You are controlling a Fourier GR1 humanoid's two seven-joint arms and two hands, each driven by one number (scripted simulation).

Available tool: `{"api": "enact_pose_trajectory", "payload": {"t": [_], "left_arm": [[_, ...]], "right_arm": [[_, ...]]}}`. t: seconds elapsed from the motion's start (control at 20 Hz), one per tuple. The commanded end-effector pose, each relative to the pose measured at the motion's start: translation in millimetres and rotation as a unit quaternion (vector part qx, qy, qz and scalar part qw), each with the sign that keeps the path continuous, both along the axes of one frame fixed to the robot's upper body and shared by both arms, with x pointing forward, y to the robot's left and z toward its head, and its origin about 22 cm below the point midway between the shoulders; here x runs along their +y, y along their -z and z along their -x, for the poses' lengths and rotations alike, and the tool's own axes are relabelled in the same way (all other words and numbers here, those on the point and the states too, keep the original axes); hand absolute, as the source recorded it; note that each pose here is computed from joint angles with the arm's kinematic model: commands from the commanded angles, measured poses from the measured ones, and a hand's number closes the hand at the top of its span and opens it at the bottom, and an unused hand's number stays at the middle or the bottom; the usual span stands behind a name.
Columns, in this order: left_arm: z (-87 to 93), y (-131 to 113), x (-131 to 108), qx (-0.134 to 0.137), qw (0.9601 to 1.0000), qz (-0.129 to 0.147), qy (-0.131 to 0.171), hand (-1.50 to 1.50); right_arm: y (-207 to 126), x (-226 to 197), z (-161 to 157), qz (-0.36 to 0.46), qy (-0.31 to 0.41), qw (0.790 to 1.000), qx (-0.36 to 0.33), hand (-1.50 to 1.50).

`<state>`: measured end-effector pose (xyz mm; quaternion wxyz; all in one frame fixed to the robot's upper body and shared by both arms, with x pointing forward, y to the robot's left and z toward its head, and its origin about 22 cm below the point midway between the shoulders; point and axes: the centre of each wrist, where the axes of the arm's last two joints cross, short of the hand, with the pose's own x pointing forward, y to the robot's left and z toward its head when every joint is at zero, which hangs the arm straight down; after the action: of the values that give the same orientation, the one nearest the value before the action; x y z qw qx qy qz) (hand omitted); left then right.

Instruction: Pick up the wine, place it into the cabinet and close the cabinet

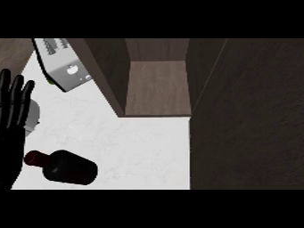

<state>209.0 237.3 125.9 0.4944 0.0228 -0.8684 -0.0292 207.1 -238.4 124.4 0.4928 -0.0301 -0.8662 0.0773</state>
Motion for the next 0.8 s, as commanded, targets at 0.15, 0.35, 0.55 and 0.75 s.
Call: {"api": "enact_pose_trajectory", "payload": {"t": [0.15, 0.35, 0.55, 0.75], "left_arm": [[44.0, 0.8, 6.1, 0.010, 0.9799, 0.001, 0.199, -1.50], [53.1, 34.7, -25.2, 0.126, 0.9288, 0.104, 0.333, -1.50], [87.9, 16.1, -4.5, 0.134, 0.9120, 0.122, 0.368, -1.50], [117.2, -10.8, 3.7, 0.143, 0.9103, 0.120, 0.369, -1.50]], "right_arm": [[2.2, -4.8, 20.7, -0.032, 0.009, 0.999, 0.010, -1.50], [11.3, 12.7, 28.2, -0.042, -0.086, 0.993, 0.075, -1.50], [-14.0, 18.9, 47.7, -0.043, -0.095, 0.990, 0.094, -1.50], [-21.7, 18.1, 61.6, -0.039, -0.101, 0.990, 0.088, -1.50]]}}
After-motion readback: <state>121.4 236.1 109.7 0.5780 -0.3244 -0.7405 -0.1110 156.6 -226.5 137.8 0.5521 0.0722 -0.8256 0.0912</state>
